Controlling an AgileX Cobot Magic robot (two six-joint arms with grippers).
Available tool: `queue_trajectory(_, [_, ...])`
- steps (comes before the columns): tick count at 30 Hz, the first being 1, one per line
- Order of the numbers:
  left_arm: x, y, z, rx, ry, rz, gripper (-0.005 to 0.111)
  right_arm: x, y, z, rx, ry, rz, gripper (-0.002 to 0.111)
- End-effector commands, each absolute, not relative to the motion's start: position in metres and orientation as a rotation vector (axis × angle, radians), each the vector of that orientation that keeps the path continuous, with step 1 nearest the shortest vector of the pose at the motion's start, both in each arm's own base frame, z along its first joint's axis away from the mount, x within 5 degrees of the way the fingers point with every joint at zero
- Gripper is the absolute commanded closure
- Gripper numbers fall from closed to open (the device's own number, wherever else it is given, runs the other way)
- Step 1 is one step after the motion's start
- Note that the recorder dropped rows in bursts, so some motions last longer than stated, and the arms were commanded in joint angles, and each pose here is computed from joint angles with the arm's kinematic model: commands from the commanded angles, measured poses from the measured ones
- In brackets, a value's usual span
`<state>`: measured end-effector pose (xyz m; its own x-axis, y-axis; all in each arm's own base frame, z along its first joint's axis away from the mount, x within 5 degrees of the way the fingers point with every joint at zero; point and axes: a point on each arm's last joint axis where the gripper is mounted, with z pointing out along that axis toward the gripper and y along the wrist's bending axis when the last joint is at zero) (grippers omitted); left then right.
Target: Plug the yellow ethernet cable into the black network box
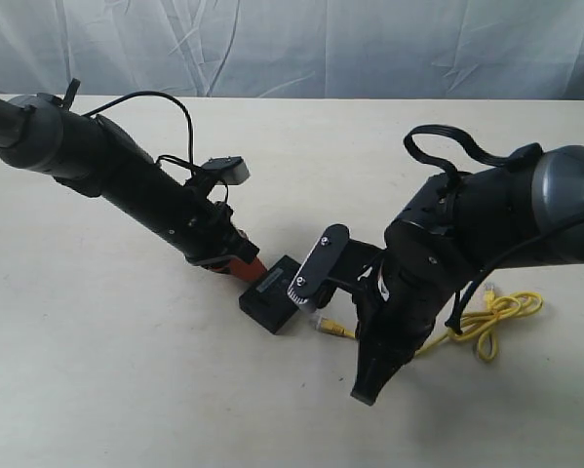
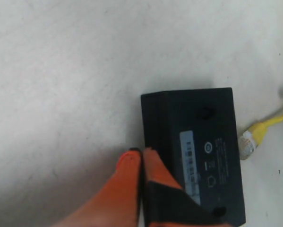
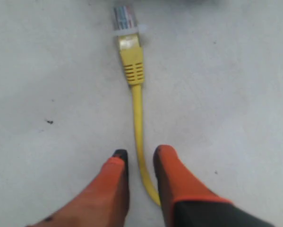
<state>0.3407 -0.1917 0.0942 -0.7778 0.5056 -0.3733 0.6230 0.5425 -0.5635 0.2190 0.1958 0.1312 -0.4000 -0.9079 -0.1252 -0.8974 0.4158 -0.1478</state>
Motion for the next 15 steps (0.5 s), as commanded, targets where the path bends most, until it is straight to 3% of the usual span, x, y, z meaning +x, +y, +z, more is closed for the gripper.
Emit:
queue_trajectory(1, [0.339, -0.190, 0.090, 0.999, 2.626, -1.037, 0.107, 0.218, 0.194, 0.128, -1.610, 2.505, -0.094, 0.074])
queue_trajectory(8, [0.338, -0.190, 0.090, 1.023, 2.635, -1.035, 0.107, 0.225, 0.201, 0.143, -1.539, 2.449, -0.060, 0.074])
queue_trajectory(15, [0.337, -0.190, 0.089, 1.025, 2.638, -1.042, 0.107, 0.239, 0.194, 0.127, -1.410, 2.523, 0.004, 0.076])
